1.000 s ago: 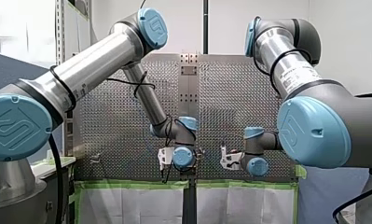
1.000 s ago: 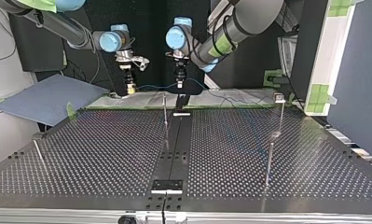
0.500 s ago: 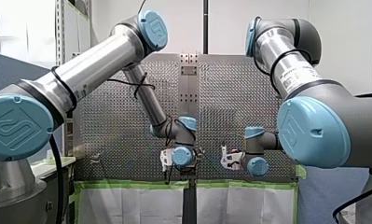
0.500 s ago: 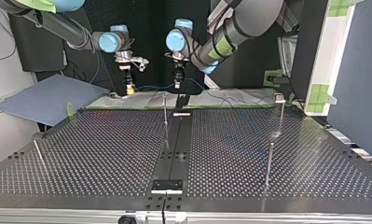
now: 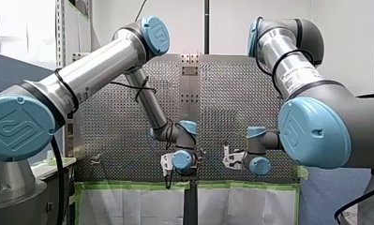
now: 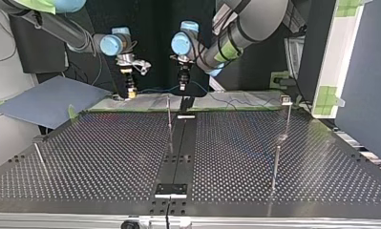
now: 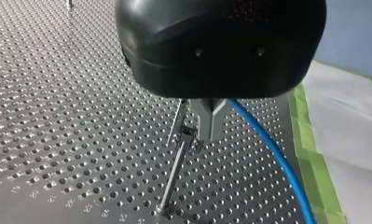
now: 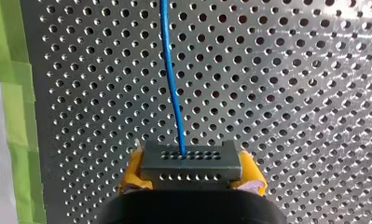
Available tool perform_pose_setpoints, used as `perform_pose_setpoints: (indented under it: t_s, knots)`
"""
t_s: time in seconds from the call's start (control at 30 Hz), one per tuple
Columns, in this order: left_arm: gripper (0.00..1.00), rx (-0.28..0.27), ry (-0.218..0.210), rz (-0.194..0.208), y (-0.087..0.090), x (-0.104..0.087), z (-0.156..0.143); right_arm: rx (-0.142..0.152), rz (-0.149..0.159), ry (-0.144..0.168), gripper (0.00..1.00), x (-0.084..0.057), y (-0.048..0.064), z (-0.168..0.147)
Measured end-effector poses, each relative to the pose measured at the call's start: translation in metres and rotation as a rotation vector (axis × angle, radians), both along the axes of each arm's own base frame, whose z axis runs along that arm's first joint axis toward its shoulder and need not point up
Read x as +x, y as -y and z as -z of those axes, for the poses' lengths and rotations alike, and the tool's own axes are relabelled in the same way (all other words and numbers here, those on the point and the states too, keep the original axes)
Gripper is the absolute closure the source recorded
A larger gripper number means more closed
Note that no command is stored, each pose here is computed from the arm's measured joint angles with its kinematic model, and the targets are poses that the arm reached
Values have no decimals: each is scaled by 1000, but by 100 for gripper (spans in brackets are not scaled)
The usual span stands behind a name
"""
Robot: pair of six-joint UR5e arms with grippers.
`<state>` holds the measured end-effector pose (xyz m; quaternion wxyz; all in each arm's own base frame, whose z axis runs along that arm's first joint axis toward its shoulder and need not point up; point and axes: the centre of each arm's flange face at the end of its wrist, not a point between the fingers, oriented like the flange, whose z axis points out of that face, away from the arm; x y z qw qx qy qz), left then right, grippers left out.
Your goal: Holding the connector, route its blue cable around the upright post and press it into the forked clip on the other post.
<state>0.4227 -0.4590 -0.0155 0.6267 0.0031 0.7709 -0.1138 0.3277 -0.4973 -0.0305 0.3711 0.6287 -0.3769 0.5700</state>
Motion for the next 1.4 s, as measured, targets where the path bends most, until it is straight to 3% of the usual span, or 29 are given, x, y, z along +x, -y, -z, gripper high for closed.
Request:
perform_pose_setpoints:
  t_s: [0.37, 1.23, 1.4]
  knots:
    - [98, -5, -9, 23, -7, 12, 2, -9, 14, 13, 100, -5, 9, -3]
    - [98, 8, -45, 44, -17, 24, 4, -10, 24, 11, 100, -10, 12, -2]
    - [98, 32, -67, 36, -19, 30, 12, -9, 24, 8, 100, -10, 12, -2]
